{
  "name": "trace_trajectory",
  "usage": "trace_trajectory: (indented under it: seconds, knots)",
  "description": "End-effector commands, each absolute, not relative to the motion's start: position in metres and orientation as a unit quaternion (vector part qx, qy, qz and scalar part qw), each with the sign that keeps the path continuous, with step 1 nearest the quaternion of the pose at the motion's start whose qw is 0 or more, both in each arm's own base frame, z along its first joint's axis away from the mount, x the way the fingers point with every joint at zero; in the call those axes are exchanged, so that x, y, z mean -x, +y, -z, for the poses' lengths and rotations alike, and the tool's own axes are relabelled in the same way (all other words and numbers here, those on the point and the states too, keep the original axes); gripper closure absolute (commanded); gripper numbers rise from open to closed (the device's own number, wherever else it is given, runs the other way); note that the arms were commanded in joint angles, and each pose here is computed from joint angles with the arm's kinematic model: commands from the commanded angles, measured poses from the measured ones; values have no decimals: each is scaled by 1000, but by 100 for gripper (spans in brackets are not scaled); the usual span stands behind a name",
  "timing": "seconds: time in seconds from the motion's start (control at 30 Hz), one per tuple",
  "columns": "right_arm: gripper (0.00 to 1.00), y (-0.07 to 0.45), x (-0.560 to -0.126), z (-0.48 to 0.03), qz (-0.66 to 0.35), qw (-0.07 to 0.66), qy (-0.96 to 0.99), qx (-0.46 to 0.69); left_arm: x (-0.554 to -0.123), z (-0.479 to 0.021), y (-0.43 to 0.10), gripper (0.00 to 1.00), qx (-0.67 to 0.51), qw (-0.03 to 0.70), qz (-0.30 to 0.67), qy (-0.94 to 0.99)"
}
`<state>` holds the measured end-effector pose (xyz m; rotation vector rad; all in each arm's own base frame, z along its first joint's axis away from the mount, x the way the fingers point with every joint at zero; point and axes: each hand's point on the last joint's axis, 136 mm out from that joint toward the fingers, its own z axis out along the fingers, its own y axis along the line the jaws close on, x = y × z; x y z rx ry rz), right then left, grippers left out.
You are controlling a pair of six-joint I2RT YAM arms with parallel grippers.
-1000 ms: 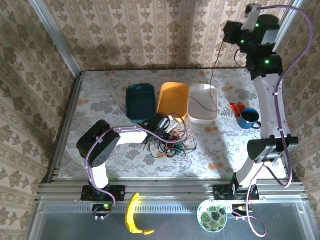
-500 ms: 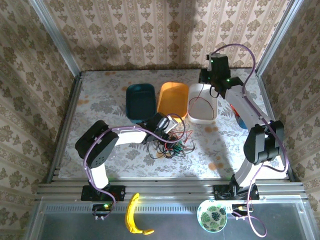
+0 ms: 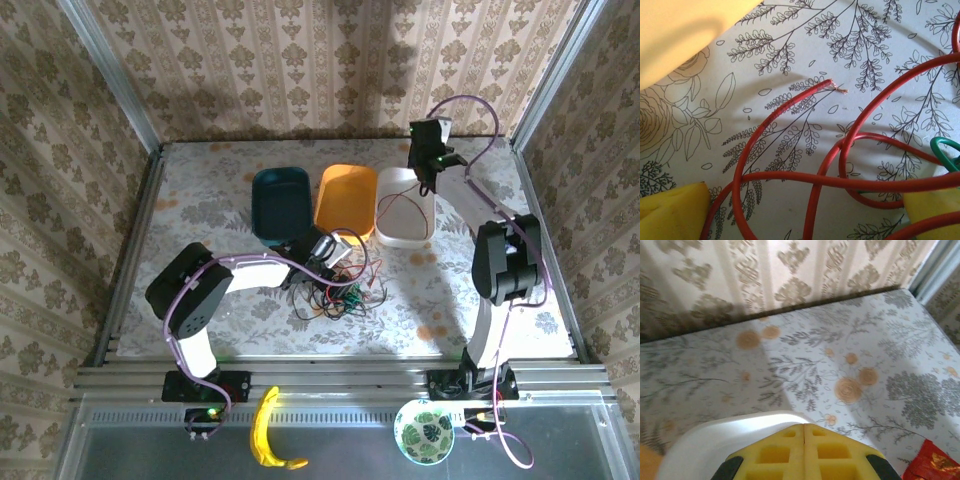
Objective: Untangle the cables
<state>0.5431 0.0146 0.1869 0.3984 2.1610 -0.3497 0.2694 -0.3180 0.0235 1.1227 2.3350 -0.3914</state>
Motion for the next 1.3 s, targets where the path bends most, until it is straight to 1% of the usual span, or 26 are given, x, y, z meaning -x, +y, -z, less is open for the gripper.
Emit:
trace_trajectory:
  seconds: [0.0,0.23,0.43,0.47,0.6,0.63,0.7,0.73,0.87,0.9,1.1,1.17,1.27]
  knots:
    - [100,14,-539,-175,196,420,870,-167,-255,-5,-290,0,-418,208,111,877]
    - [100,41,-531,-115,165,350,913,-130,-256,-4,-291,0,-417,202,112,879]
    - [100,56,-521,-76,125,305,937,-113,-258,-5,-294,0,-419,203,114,878]
    - [98,60,-521,-73,115,302,940,-108,-258,-6,-295,0,-420,203,115,877]
    - [60,66,-522,-78,90,311,939,-113,-259,-6,-297,0,-422,203,117,876]
    - [53,68,-524,-85,82,321,937,-114,-260,-6,-298,0,-423,203,117,875]
    - [42,69,-527,-101,69,346,929,-117,-261,-7,-300,0,-423,202,117,875]
    - [30,70,-529,-110,63,359,924,-118,-261,-6,-300,0,-424,201,117,875]
    - [26,66,-532,-137,62,383,914,-117,-261,-6,-301,0,-426,201,118,874]
    - [1,64,-531,-142,63,387,913,-115,-261,-5,-301,0,-426,201,117,874]
    - [1,68,-518,-166,48,391,916,-72,-260,-5,-301,0,-430,199,119,872]
    - [4,80,-503,-177,10,394,918,-54,-260,-5,-302,0,-431,200,120,872]
    - [12,113,-462,-186,-82,377,922,-7,-260,-6,-303,0,-433,200,125,870]
